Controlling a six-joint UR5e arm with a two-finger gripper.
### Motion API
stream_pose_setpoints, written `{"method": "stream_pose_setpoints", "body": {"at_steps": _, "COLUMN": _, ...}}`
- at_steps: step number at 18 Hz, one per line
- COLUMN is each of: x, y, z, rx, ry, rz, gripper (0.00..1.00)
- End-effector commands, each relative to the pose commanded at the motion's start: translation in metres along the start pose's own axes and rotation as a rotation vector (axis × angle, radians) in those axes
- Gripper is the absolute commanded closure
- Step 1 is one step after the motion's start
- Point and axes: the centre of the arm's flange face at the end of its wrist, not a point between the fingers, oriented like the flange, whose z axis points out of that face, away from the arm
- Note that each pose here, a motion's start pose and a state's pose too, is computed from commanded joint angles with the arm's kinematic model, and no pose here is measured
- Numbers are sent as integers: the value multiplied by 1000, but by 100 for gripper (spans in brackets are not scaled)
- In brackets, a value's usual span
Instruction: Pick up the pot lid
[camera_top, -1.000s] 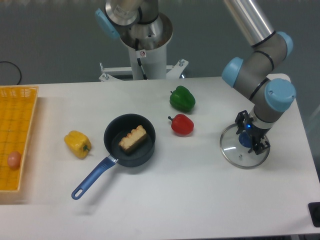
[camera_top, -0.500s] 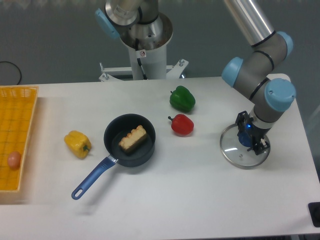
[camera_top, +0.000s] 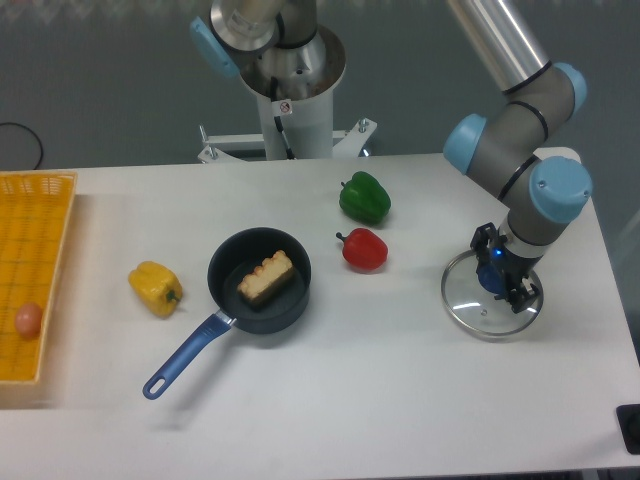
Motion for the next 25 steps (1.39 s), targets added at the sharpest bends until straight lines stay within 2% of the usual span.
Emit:
{"method": "stream_pose_setpoints", "body": {"at_steps": 4, "x": 0, "y": -1, "z": -4, "rx": -19, "ry": 1, "rz": 6, "gripper": 37}}
{"method": "stream_pose_setpoints", "body": {"at_steps": 9, "x": 2, "y": -9, "z": -17, "rx": -100, "ry": 18, "rz": 26, "gripper": 40}}
{"method": "stream_pose_setpoints", "body": {"at_steps": 25, "x": 7, "y": -15, "z": -47, "rx": -57, "ry": 36, "rz": 23, "gripper": 40}}
